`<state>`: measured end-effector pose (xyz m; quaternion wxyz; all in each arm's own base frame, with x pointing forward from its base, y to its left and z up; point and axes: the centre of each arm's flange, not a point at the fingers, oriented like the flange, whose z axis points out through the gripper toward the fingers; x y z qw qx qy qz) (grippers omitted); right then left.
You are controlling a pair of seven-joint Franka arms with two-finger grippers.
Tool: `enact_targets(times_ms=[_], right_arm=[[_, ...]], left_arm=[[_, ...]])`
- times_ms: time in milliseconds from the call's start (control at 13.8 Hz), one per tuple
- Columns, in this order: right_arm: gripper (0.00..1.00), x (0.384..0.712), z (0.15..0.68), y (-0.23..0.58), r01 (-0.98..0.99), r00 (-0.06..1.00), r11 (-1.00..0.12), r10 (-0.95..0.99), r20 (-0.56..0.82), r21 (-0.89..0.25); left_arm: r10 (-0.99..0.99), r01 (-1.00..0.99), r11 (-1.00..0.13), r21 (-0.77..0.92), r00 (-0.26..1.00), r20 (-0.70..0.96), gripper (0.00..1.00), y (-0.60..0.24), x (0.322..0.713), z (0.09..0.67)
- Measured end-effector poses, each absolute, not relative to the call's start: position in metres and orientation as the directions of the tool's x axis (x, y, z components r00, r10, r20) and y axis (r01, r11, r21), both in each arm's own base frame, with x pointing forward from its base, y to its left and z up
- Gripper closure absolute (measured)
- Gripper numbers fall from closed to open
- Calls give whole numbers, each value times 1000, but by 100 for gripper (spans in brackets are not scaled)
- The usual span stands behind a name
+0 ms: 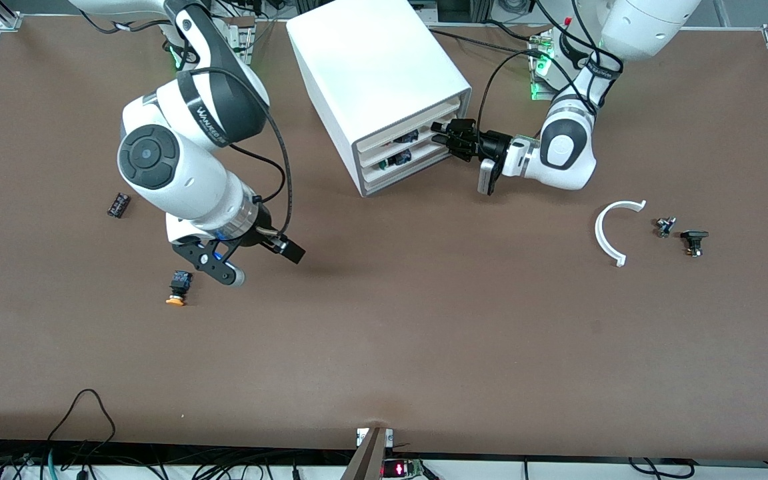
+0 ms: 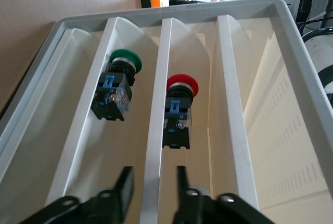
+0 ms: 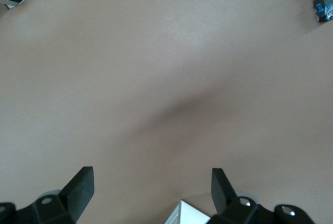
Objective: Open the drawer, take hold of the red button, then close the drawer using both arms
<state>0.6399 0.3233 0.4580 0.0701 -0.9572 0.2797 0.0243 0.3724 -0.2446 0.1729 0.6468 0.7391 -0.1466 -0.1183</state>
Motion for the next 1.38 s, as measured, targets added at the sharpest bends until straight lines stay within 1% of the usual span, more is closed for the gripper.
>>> enact_targets(times_ms=[73, 145, 363, 508, 653, 798, 943, 1088, 1233, 1306, 1378], right_arm=[[0, 640, 459, 329, -548, 837, -827, -541, -86, -125], [0, 640, 461, 334, -564, 826, -816, -557, -86, -130], [0, 644, 469, 343, -602, 798, -785, -596, -85, -149], [0, 641, 475, 354, -619, 785, -769, -614, -85, -160], [0, 634, 480, 373, -649, 760, -742, -644, -93, -169], [0, 626, 480, 397, -690, 723, -704, -683, -107, -171], [0, 616, 479, 421, -727, 685, -665, -718, -122, -169], [0, 603, 479, 445, -762, 646, -626, -751, -138, -165], [0, 589, 477, 470, -789, 613, -593, -775, -152, -159], [0, 582, 473, 482, -798, 602, -583, -783, -158, -153], [0, 576, 469, 492, -807, 590, -571, -791, -163, -149]], left_arm=[[-370, -63, -120, 991, 929, 15, 81, -244, 372, 172], [-370, -71, -114, 991, 929, 24, 85, -244, 372, 172], [-358, -75, -115, 991, 933, 29, 85, -240, 377, 173], [-328, -93, -124, 988, 944, 48, 85, -230, 392, 176], [-301, -135, -153, 979, 950, 83, 85, -213, 416, 179], [-291, -185, -177, 967, 948, 129, 85, -193, 449, 182], [-275, -208, -178, 962, 949, 155, 85, -178, 479, 176], [-278, -213, -170, 962, 947, 160, 85, -173, 495, 167], [-310, -199, -170, 965, 940, 139, 85, -173, 502, 166], [-318, -177, -191, 966, 942, 110, 78, -172, 507, 169], [-313, -153, -211, 966, 946, 81, 68, -170, 513, 173]])
